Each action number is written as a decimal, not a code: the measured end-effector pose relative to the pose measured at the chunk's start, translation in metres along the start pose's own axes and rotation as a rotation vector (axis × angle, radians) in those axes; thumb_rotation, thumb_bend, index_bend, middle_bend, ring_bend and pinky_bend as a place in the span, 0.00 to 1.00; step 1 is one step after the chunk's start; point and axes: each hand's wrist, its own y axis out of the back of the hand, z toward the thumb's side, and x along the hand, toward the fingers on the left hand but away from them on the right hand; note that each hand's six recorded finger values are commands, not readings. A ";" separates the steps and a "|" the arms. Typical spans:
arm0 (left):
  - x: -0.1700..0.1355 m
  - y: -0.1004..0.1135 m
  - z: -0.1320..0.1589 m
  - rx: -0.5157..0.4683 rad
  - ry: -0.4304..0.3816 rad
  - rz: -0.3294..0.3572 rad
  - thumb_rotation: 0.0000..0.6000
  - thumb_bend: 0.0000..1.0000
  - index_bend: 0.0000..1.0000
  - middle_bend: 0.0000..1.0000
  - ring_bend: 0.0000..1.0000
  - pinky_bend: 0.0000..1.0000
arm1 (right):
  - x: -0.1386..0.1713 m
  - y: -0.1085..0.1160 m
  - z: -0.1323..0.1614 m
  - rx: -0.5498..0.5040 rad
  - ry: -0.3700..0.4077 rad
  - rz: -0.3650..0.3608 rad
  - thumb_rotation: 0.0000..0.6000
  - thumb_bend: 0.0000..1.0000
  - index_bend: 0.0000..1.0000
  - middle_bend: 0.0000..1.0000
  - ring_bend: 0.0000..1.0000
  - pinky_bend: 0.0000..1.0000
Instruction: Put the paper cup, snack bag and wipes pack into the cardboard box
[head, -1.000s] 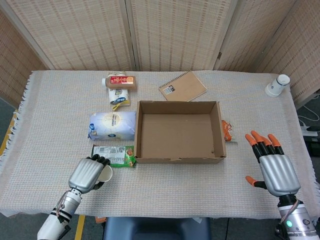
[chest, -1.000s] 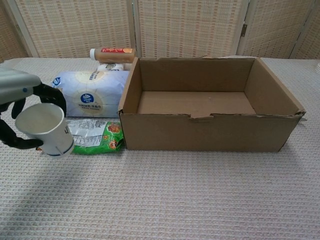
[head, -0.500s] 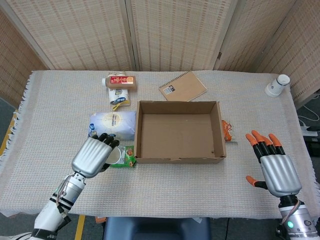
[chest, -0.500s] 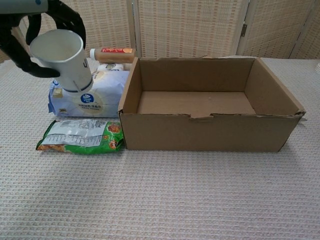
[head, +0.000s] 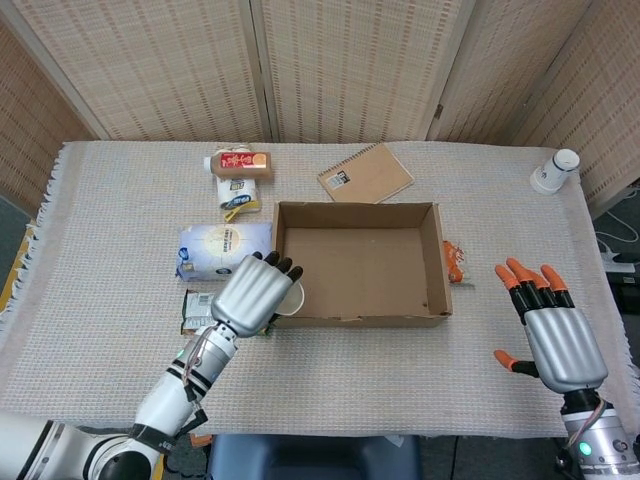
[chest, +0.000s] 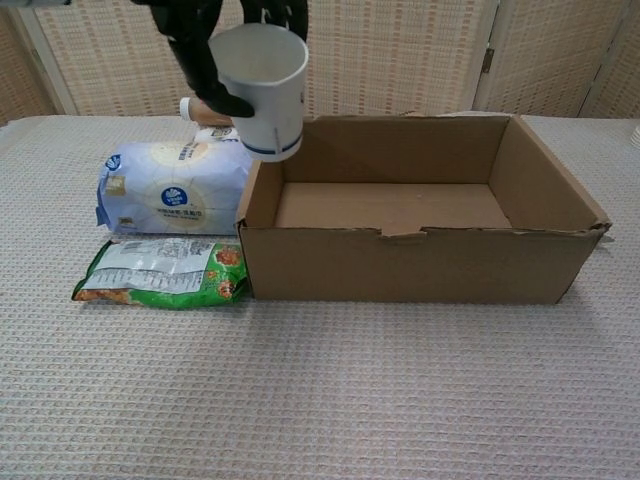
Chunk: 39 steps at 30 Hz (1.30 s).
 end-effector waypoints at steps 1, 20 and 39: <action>0.005 0.001 0.005 -0.001 -0.004 0.001 1.00 0.29 0.44 0.47 0.31 0.51 | 0.000 0.000 0.000 0.000 0.000 0.000 1.00 0.08 0.04 0.00 0.00 0.00; 0.071 -0.039 0.030 -0.113 0.031 0.078 1.00 0.15 0.00 0.00 0.00 0.10 | 0.002 0.007 -0.004 -0.013 -0.005 -0.015 1.00 0.08 0.04 0.00 0.00 0.00; 0.003 -0.035 -0.080 -0.057 0.216 0.075 1.00 0.15 0.01 0.14 0.05 0.24 | 0.001 0.004 -0.002 -0.008 -0.001 -0.005 1.00 0.08 0.04 0.00 0.00 0.00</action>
